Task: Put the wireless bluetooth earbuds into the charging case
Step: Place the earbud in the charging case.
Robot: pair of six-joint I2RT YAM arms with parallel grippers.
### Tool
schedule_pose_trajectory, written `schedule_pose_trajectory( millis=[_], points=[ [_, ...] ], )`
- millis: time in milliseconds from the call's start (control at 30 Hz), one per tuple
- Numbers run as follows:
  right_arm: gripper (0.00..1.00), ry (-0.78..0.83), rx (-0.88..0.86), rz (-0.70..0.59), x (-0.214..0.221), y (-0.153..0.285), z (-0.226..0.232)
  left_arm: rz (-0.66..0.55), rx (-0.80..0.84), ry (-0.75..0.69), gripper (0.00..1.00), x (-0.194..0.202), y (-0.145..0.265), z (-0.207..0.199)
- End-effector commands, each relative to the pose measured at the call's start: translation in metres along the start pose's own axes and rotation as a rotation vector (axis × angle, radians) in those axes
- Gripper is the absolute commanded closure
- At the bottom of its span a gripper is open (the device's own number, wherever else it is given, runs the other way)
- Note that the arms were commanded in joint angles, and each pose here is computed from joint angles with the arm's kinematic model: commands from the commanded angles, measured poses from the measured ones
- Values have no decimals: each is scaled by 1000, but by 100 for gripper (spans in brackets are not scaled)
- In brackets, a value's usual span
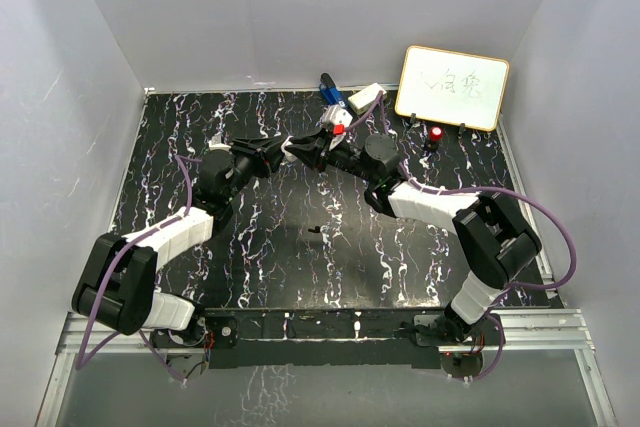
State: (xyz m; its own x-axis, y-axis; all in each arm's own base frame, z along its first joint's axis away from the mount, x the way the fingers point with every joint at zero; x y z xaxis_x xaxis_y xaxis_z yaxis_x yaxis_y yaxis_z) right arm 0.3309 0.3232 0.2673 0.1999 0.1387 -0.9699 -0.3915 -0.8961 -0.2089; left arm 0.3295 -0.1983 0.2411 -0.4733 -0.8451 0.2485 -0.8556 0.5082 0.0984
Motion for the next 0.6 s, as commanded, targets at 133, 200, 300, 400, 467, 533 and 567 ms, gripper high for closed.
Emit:
schedule_pose_trajectory(
  millis=[133,200,300,400,467,533,567],
  points=[
    [100,44,11,-40,-10,-4,-3,47,95,-19,100,12,3,-32],
    [100,44,12,-38,-10,-4,-3,46,95,-18,100,12,3,-32],
    [100,44,16,-34,-9,-3,-3,45,95,-18,100,12,3,-32],
    [100,46,20,-31,-8,-2,-4,43,96,-18,100,11,4,-32],
    [100,49,20,-29,-9,-2,-4,42,97,-18,100,11,4,-33],
    [100,52,21,-25,-9,-2,-4,41,96,-18,100,11,4,-32],
    [100,55,21,-22,-8,-2,-4,41,98,-19,100,11,4,-33]
  ],
)
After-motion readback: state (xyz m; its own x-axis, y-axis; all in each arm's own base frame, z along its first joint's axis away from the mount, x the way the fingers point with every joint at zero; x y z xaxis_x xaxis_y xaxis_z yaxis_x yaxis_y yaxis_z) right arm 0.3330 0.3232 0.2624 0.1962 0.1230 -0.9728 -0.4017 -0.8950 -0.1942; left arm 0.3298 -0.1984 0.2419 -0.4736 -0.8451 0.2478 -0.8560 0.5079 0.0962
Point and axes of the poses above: each gripper's point midway between its finger pads, its own y axis back along the fingers, its own z axis along the line the jaws close on, x = y × z, the point moved 5 cm from there along y, back along the fingers, and after that the axes turned 2 degrees about y, right-handed, at the moved point
